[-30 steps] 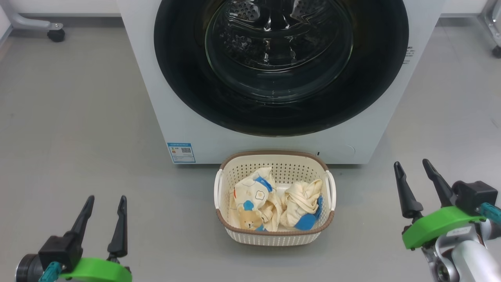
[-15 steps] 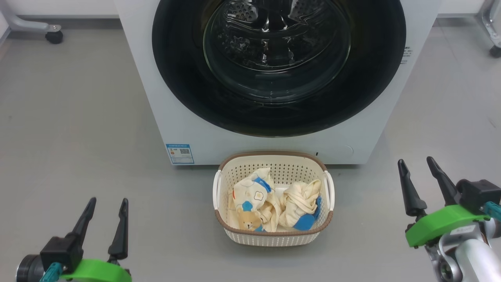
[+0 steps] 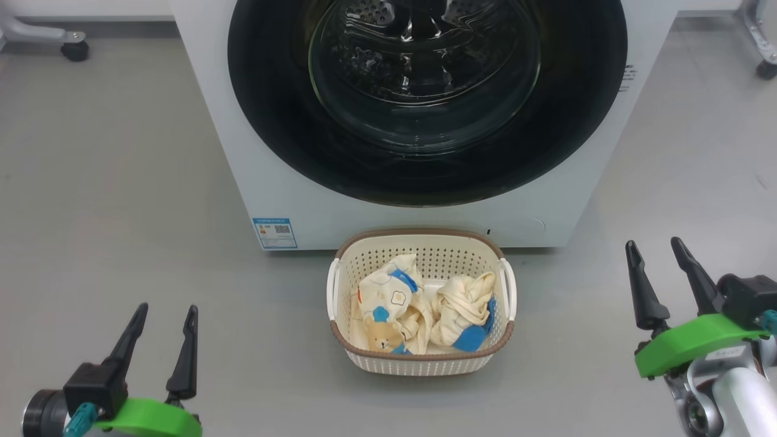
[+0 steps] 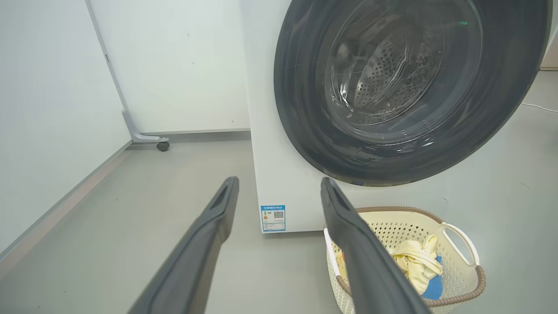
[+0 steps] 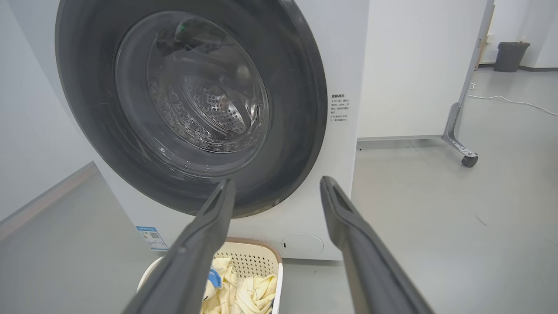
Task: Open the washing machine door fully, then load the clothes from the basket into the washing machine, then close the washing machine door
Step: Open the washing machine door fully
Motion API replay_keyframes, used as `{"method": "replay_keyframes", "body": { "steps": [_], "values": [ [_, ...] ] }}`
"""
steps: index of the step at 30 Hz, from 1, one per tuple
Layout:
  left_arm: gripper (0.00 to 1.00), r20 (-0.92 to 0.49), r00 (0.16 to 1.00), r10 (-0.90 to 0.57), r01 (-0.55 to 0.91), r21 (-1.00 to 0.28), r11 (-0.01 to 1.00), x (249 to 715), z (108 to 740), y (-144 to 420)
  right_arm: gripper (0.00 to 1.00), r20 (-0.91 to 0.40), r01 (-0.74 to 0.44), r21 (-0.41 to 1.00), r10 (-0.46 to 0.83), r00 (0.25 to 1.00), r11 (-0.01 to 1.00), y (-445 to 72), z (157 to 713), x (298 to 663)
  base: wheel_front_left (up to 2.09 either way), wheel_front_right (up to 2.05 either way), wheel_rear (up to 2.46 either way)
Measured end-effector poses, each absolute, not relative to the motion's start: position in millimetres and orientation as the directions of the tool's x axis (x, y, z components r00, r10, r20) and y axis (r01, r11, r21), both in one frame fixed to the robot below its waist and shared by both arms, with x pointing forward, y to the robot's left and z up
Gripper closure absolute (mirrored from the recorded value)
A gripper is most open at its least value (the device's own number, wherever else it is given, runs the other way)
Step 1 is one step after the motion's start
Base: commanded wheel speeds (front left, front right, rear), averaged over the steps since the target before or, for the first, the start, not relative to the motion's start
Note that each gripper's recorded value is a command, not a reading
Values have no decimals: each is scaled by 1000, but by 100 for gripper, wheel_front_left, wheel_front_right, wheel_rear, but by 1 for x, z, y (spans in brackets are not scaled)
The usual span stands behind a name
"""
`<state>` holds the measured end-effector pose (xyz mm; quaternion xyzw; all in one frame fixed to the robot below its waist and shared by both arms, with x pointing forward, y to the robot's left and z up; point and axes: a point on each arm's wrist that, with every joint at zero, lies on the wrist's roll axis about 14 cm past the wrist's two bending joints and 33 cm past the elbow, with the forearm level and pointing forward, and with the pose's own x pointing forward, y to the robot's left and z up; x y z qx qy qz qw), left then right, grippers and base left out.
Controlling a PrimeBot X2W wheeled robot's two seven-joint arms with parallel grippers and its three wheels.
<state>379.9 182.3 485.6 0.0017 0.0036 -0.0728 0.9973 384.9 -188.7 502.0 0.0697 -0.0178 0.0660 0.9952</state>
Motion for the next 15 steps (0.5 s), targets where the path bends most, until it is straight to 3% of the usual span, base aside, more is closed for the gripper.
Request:
{"method": "replay_keyframes", "body": {
  "steps": [5, 15],
  "values": [
    [0, 0, 989, -151, 151, 11, 988, 384, 488, 181, 0, 44, -130, 137, 125, 991, 982, -190, 501, 386, 87, 87, -174],
    [0, 0, 988, -157, 157, 31, 987, 385, 489, 182, 0, 49, -124, 146, 118, 992, 982, -190, 502, 386, 122, 122, -244]
  ]
}}
